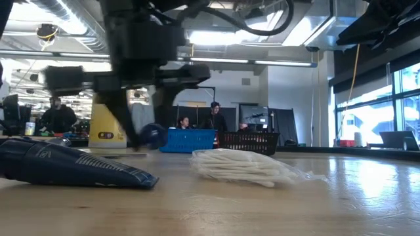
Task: Pick & Place Travel size toiletries
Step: Put the top right shave cream into the top black bin
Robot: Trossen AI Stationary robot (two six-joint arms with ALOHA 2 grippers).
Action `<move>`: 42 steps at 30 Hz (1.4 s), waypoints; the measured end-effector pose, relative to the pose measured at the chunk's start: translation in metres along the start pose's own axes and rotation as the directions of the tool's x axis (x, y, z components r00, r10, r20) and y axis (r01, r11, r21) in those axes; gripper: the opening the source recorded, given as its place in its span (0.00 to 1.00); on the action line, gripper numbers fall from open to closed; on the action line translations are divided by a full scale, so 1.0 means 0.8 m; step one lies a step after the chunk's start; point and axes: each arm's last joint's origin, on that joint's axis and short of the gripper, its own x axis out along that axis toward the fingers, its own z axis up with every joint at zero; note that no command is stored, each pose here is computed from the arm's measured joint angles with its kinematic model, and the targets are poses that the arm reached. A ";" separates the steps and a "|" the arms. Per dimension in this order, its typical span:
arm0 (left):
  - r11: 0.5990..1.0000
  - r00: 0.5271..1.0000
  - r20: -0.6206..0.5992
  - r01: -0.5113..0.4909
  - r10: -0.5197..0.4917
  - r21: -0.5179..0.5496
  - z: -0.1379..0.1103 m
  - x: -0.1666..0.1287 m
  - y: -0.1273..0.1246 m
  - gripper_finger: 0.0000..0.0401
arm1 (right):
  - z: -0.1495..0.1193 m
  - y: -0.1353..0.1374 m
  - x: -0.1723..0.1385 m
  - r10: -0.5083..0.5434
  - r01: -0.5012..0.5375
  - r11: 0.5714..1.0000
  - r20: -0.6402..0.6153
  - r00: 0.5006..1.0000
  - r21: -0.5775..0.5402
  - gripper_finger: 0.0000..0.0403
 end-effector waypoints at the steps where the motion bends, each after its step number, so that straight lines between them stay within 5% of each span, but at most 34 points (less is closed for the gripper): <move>1: 1.000 1.000 -0.008 -0.017 0.017 0.002 -0.001 -0.001 0.004 0.36 | 0.000 0.000 0.000 0.000 0.000 1.000 0.001 1.000 0.000 0.35; 19: 0.927 0.931 -0.173 -0.345 0.320 -0.146 -0.033 -0.038 0.100 0.36 | 0.000 0.000 0.000 0.000 0.000 1.000 0.000 1.000 0.000 0.30; 30: 0.865 0.917 -0.136 -0.400 0.376 -0.305 -0.069 -0.073 0.168 0.36 | 0.000 0.000 0.000 0.000 0.000 1.000 0.000 1.000 0.000 0.26; 42: 0.787 0.914 -0.116 -0.395 0.389 -0.473 -0.146 -0.097 0.230 0.36 | 0.000 0.000 0.000 0.000 0.000 1.000 0.000 1.000 0.000 0.23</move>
